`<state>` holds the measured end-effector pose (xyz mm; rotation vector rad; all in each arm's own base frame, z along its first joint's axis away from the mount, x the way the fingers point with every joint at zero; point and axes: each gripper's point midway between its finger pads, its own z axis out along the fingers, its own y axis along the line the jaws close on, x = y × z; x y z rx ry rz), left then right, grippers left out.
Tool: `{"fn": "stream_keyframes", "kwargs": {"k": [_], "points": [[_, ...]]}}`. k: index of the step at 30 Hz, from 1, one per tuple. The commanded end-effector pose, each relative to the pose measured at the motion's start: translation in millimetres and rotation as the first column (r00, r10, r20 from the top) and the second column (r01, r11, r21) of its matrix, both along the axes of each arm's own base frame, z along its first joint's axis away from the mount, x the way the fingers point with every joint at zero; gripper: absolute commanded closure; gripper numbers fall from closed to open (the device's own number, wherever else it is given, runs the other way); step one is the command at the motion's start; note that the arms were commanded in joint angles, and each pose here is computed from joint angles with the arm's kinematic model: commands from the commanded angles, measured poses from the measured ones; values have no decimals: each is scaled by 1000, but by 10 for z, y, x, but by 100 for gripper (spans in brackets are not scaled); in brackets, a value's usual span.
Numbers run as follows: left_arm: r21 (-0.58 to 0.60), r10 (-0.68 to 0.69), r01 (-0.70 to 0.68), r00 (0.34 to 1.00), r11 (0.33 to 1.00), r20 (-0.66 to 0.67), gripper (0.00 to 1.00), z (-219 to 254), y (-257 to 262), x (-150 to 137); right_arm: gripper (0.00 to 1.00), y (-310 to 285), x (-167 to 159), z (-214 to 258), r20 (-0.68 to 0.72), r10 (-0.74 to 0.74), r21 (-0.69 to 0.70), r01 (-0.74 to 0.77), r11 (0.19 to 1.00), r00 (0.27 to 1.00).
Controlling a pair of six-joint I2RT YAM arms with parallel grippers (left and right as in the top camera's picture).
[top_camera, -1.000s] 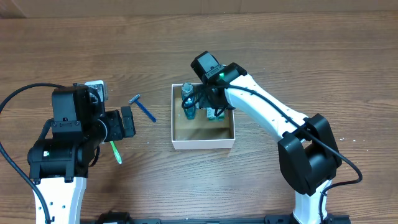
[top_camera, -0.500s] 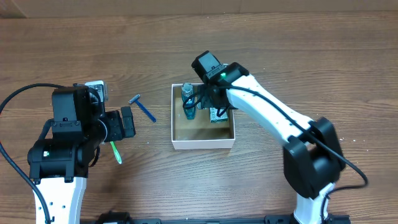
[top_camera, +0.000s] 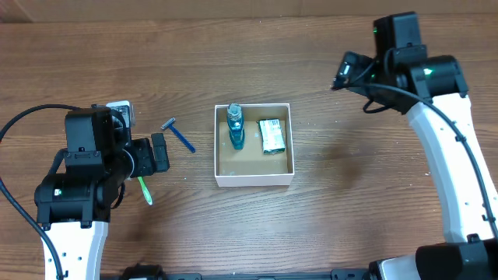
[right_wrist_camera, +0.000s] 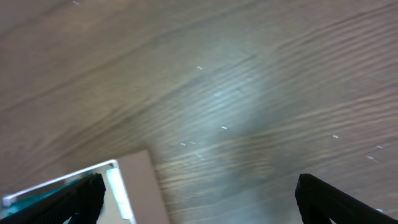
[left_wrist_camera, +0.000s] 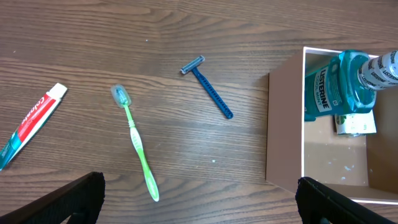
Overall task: Pack container
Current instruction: 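Release the soap package and raise the right gripper away, then grasp the blue razor with the left gripper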
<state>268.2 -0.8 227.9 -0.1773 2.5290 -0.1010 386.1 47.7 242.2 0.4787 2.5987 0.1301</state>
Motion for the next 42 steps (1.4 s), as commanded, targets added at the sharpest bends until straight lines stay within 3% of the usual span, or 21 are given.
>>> {"fn": "stream_keyframes", "kwargs": {"k": [1,13,30,34,42], "points": [[16,-11,10,1000,1000,20,0,73,8,26,0,-39,-69,-19,-24,32,-40,-33,999,999],[15,-11,10,1000,1000,12,0,63,7,12,0,-113,-654,-511,-149,58,-26,-62,998,987],[6,9,-9,1000,1000,8,0,49,15,26,0,-108,-624,-486,-128,74,-30,-78,996,989],[-43,131,-137,985,990,-115,0,-270,58,184,0,-107,-618,-483,-126,74,-30,-78,996,989],[-110,208,-259,916,960,-344,0,-1263,-33,743,0,-107,-621,-484,-127,74,-30,-79,996,989]]}}
